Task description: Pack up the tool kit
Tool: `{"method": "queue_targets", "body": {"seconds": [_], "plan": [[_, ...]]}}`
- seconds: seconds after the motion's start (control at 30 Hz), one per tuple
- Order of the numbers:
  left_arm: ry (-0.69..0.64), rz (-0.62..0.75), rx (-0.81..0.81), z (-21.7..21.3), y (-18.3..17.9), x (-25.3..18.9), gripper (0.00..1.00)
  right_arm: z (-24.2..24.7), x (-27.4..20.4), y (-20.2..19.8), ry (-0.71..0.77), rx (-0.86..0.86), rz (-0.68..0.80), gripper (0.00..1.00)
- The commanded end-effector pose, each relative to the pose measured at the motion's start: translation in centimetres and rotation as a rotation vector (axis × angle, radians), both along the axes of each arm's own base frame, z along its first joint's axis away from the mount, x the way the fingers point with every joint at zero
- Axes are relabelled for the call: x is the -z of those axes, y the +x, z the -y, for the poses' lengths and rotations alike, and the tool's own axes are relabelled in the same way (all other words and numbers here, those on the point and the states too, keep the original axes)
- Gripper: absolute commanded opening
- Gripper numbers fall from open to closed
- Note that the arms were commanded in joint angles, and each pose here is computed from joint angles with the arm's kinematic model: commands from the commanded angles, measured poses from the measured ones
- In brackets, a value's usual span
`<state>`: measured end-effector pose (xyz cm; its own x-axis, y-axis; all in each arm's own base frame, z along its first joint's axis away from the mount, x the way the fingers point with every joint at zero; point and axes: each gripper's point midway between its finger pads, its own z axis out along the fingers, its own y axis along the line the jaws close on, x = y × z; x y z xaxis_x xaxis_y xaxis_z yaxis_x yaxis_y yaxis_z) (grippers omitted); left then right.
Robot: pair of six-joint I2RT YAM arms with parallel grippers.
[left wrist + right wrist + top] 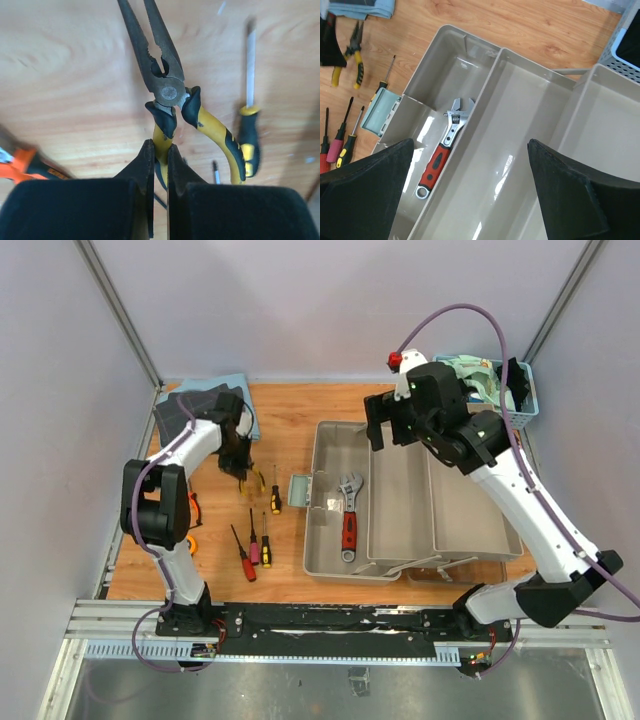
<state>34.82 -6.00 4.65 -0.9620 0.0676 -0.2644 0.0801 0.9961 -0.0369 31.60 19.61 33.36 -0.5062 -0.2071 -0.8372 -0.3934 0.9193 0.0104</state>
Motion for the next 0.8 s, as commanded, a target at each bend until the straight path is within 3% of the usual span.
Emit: {"method": "queue_targets", "body": {"seconds": [0.0, 0.17, 0.4, 0.53, 0.77], "plan": [[-0.071, 0.258, 0.039, 1.4, 6.1, -10.1, 0.0, 3.6, -1.5, 0.2, -0.007, 0.09, 0.045, 0.98], [-0.171, 0.42, 0.082, 5.4, 9.6, -18.6, 0.0, 6.9, -2.2, 0.3, -0.012, 0.178, 0.068, 0.98], [-0.308, 0.551, 0.259, 17.1, 8.2, -25.3, 0.0, 10.8, -2.7, -0.3, -0.032, 0.297, 0.086, 0.98], [-0.389, 0.567, 0.362, 23.8, 5.4, -26.5, 0.0, 12.0, -2.9, -1.3, -0.032, 0.333, 0.094, 0.98], [-0.462, 0.5, 0.471, 31.3, 1.3, -24.9, 0.0, 13.4, -2.9, -3.3, -0.026, 0.372, 0.097, 0.98]]}}
